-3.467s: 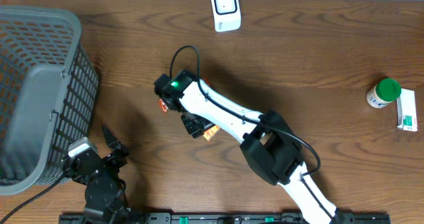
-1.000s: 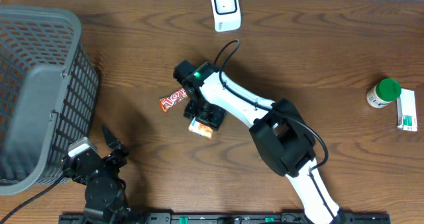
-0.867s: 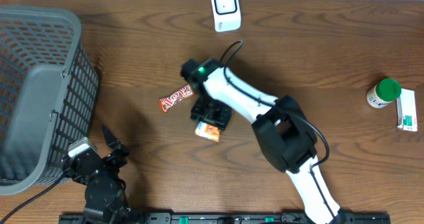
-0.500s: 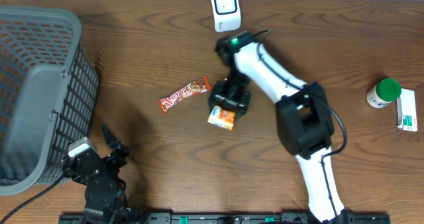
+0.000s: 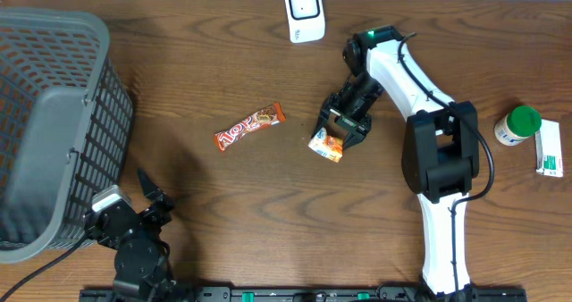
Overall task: Scan the item barcode
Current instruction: 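Hold the Kleenex pack barcode in front of the white scanner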
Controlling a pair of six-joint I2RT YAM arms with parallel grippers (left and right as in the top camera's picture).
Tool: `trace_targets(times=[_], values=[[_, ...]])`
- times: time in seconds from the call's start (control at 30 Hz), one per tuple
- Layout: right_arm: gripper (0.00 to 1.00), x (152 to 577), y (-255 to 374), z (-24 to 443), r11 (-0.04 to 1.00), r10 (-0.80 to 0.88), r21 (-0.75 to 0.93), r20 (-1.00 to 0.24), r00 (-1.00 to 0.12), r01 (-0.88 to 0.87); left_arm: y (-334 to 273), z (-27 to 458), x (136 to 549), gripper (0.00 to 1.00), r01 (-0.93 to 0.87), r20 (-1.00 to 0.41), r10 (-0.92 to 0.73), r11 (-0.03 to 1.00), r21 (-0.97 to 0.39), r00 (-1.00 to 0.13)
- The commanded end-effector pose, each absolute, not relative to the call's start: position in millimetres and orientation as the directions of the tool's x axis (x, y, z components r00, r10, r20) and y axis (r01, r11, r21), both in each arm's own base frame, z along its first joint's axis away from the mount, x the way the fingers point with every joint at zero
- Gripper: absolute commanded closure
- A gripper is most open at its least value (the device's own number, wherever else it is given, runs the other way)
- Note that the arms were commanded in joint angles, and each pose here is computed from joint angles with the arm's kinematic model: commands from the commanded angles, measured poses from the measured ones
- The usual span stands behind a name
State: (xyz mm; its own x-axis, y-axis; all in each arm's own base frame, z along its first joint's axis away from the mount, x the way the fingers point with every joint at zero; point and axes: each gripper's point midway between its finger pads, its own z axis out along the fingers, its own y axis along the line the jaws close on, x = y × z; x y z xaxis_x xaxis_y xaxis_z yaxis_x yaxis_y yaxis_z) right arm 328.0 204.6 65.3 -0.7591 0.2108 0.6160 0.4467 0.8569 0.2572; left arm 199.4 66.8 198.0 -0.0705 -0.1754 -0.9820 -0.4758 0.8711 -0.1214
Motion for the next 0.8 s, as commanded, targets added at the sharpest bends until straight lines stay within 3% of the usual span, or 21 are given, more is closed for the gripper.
trace_targets(times=[0.0, 0.17, 0.33, 0.57, 0.77], values=[[0.41, 333.4, 211.1, 68.2, 0.853, 0.155, 0.322, 0.595, -0.789, 0.411, 69.1, 199.9, 198.0, 0.15, -0.488, -0.982, -0.18, 0.863, -0.128, -0.06], [0.44, 350.6, 216.1, 62.6, 0.848, 0.116, 0.394, 0.517, -0.848, 0.356, 69.1, 199.9, 198.0, 0.15, -0.488, -0.982, -0.18, 0.864, -0.128, -0.061], [0.43, 388.1, 222.3, 62.9, 0.833, 0.08, 0.489, 0.354, -0.932, 0.257, 69.1, 199.9, 198.0, 0.15, -0.488, -0.982, -0.18, 0.863, -0.128, -0.06], [0.43, 454.6, 226.1, 80.0, 0.846, 0.087, 0.524, 0.048, -0.995, 0.099, 69.1, 199.9, 198.0, 0.15, -0.488, -0.982, -0.18, 0.864, -0.128, -0.061], [0.41, 528.5, 222.4, 102.7, 0.87, 0.161, 0.494, -0.273, -0.948, 0.006, 69.1, 199.9, 198.0, 0.15, -0.488, -0.982, -0.18, 0.863, -0.128, -0.06]])
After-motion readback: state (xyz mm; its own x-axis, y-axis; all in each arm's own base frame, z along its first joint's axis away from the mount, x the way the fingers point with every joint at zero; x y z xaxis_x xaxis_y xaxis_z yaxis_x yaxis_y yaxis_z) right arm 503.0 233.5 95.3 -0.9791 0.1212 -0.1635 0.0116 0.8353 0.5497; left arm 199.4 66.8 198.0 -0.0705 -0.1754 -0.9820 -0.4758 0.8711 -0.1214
